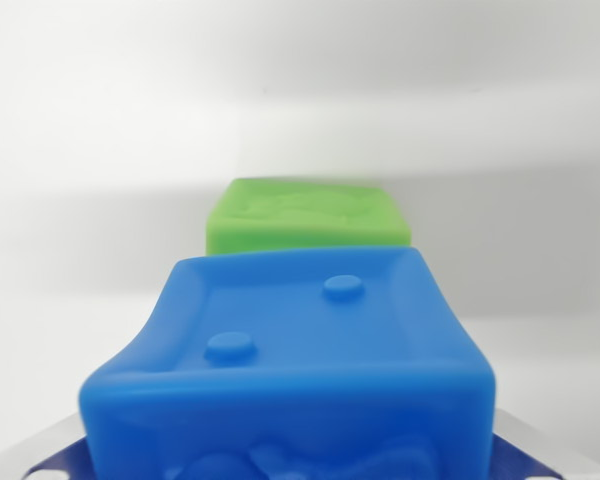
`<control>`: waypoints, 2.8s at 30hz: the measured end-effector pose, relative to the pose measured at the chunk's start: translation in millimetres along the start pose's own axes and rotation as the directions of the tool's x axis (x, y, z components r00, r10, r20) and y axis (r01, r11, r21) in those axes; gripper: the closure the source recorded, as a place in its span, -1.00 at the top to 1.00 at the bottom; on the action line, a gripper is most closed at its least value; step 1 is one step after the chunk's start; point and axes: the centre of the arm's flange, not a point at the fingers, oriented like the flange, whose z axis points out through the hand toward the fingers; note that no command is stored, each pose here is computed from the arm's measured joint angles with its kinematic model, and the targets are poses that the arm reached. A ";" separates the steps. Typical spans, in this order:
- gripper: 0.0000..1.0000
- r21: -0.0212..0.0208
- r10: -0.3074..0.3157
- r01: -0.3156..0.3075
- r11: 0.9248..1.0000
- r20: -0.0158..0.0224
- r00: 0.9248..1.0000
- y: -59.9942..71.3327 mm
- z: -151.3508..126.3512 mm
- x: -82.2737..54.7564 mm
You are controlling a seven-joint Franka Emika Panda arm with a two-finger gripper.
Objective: Stack cube
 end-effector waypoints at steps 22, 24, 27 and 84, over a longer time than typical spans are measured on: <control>1.00 0.001 0.002 -0.002 1.000 0.000 1.000 -0.1 13.3 0.2; 1.00 0.001 0.002 -0.002 1.000 0.000 1.000 -0.1 13.3 0.3; 1.00 0.001 0.002 -0.002 1.000 0.000 1.000 -0.1 13.3 0.4; 1.00 0.007 0.004 -0.004 1.000 -0.005 1.000 -0.8 -56.9 1.2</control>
